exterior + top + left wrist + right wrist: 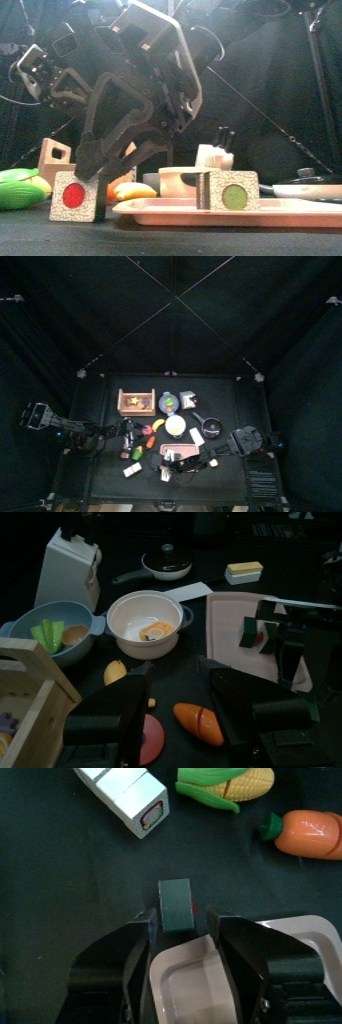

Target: Place sushi piece to left of plate

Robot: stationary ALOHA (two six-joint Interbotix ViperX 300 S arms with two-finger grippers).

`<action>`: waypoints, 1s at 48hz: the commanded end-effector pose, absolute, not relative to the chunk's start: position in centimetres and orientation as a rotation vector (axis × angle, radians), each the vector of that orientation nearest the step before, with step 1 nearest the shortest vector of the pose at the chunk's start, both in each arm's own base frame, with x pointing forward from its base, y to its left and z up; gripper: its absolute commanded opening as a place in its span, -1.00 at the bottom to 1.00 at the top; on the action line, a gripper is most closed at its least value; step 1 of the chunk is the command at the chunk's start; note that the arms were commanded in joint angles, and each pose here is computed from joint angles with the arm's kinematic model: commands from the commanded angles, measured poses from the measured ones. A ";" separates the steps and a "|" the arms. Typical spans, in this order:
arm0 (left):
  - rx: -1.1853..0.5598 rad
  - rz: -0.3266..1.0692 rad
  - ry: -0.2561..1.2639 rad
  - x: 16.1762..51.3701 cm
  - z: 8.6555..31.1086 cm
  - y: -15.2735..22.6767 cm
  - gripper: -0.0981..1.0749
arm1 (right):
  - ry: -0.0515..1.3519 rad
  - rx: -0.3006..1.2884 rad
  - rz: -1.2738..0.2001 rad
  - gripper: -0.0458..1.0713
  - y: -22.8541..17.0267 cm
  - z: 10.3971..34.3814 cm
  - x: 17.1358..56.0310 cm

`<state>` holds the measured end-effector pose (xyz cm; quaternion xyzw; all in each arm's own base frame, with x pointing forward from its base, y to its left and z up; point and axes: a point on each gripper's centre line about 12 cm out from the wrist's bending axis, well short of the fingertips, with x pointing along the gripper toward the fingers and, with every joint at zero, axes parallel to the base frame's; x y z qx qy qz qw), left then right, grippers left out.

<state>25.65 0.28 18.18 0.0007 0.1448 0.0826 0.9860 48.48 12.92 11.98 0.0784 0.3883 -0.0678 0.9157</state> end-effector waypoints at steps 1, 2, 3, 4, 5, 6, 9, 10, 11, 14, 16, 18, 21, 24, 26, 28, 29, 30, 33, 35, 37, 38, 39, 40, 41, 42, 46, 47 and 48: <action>0.001 0.168 0.276 25.9 18.6 0.3 0.53 | 0.748 0.181 -0.131 0.55 12.9 14.2 49.1; 0.001 0.168 0.275 25.9 18.6 0.3 0.53 | 0.746 0.182 -0.130 0.55 12.9 14.3 49.2; 0.002 0.167 0.276 25.9 18.6 0.3 0.53 | 0.746 0.181 -0.130 0.55 12.9 14.3 49.2; 0.001 0.168 0.275 25.9 18.6 0.3 0.53 | 0.744 0.183 -0.130 0.55 12.9 14.4 49.3; 0.001 0.168 0.276 25.9 18.6 0.3 0.53 | 0.742 0.182 -0.129 0.55 12.9 14.5 49.3; 0.001 0.168 0.276 25.9 18.6 0.3 0.53 | 0.738 0.182 -0.126 0.55 13.0 14.6 49.3; 0.001 0.168 0.276 25.9 18.6 0.3 0.53 | 0.725 0.186 -0.124 0.55 13.0 15.2 49.5; 0.001 0.168 0.275 25.9 18.6 0.3 0.53 | 0.722 0.187 -0.124 0.55 13.0 15.3 49.5; 0.001 0.168 0.276 25.9 18.6 0.3 0.53 | 0.720 0.187 -0.125 0.55 13.0 15.5 49.6; 0.001 0.168 0.276 25.9 18.6 0.3 0.53 | 0.709 0.189 -0.124 0.55 13.0 16.0 49.7; 0.002 0.167 0.276 25.9 18.6 0.3 0.53 | 0.706 0.190 -0.127 0.55 13.0 16.3 49.7; 0.002 0.167 0.275 25.9 18.6 0.3 0.53 | 0.700 0.195 -0.129 0.55 13.0 16.6 49.7; 0.001 0.168 0.275 25.9 18.6 0.3 0.53 | 0.691 0.204 -0.136 0.55 12.9 17.3 49.6; 0.001 0.168 0.275 25.9 18.6 0.3 0.53 | 0.684 0.220 -0.138 0.55 12.8 18.0 49.4; 0.004 0.167 0.276 25.9 18.6 0.3 0.53 | 0.676 0.230 -0.136 0.55 12.8 18.5 49.3; 0.005 0.166 0.274 25.9 18.6 0.3 0.53 | 0.668 0.238 -0.137 0.55 12.7 19.1 49.2; 0.004 0.167 0.276 25.9 18.6 0.3 0.53 | 0.667 0.240 -0.137 0.55 12.7 19.2 49.1; 0.005 0.166 0.274 25.9 18.6 0.3 0.53 | 0.665 0.243 -0.137 0.55 12.6 19.4 49.0; 0.003 0.167 0.275 25.9 18.6 0.3 0.53 | 0.658 0.244 -0.140 0.55 12.4 20.1 48.6; 0.004 0.168 0.274 25.9 18.6 0.3 0.53 | 0.660 0.242 -0.145 0.55 12.2 20.2 48.2; 0.004 0.168 0.274 25.9 18.6 0.3 0.53 | 0.664 0.238 -0.151 0.55 12.0 20.3 47.9; 0.005 0.168 0.276 25.9 18.6 0.3 0.53 | 0.665 0.239 -0.154 0.55 12.0 20.3 47.7; 0.005 0.168 0.276 25.9 18.6 0.3 0.53 | 0.669 0.240 -0.157 0.54 11.9 20.3 47.5; 0.005 0.168 0.276 25.9 18.6 0.3 0.53 | 0.667 0.242 -0.158 0.54 11.8 20.6 47.3; 0.004 0.168 0.274 25.9 18.6 0.3 0.53 | 0.670 0.241 -0.161 0.54 11.7 20.5 47.2; 0.004 0.168 0.273 25.9 18.7 0.3 0.53 | 0.670 0.242 -0.165 0.54 11.6 20.6 47.0; 0.003 0.170 0.273 25.9 18.7 0.4 0.53 | 0.685 0.251 -0.181 0.54 11.2 20.7 45.9; 0.003 0.170 0.275 25.9 18.7 0.4 0.53 | 0.687 0.253 -0.184 0.54 11.1 20.8 45.7; 0.003 0.172 0.275 25.9 18.7 0.4 0.53 | 0.694 0.255 -0.189 0.54 11.0 20.7 45.4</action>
